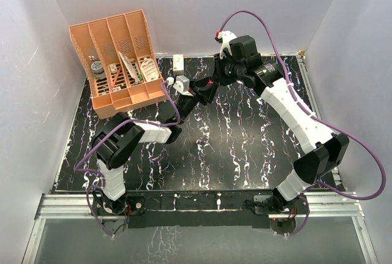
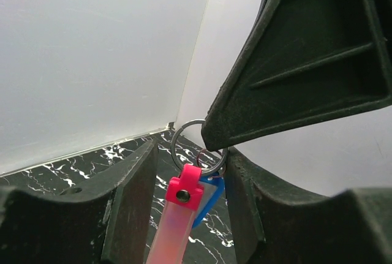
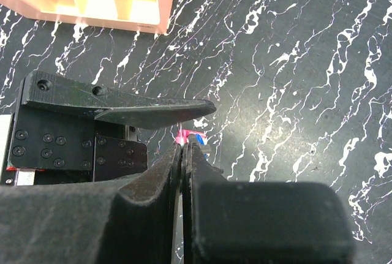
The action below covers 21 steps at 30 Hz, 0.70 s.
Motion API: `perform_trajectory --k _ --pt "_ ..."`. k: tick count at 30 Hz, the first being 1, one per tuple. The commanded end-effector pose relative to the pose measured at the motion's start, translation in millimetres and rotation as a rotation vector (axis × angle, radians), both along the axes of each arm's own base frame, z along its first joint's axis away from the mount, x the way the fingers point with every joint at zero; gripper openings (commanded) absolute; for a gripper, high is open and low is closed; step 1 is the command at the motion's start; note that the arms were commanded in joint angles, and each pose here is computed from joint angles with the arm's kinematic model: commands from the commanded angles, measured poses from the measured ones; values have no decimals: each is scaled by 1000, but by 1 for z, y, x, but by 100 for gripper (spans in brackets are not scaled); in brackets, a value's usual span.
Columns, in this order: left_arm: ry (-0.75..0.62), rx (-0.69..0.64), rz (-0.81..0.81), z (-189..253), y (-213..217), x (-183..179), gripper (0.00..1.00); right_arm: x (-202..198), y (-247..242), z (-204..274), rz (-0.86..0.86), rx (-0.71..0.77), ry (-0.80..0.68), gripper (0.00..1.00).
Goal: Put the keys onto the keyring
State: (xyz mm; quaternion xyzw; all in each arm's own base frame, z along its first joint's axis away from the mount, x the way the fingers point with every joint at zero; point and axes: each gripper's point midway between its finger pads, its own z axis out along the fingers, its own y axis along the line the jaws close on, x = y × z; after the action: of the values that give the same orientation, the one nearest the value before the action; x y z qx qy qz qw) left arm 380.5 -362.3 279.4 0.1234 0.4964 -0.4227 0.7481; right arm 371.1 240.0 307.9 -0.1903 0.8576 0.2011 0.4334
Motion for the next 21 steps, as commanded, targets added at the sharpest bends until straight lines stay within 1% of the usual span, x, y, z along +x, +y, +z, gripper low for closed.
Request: perform_trajectory --k 1,7,13,19,21 --pt "-110 -87 23 30 15 -10 44 -4 -5 42 -13 59 -104 0" --pt "-114 -56 35 23 18 -13 47 -4 -8 44 -17 40 -108 0" --pt "-133 -37 70 22 24 -13 47 -6 -9 43 -10 33 -102 0" --pt "-148 -24 83 25 26 -12 43 -7 -11 41 -9 16 -98 0" --pt "-147 -20 89 24 26 -12 40 -8 -13 41 -11 10 -100 0"
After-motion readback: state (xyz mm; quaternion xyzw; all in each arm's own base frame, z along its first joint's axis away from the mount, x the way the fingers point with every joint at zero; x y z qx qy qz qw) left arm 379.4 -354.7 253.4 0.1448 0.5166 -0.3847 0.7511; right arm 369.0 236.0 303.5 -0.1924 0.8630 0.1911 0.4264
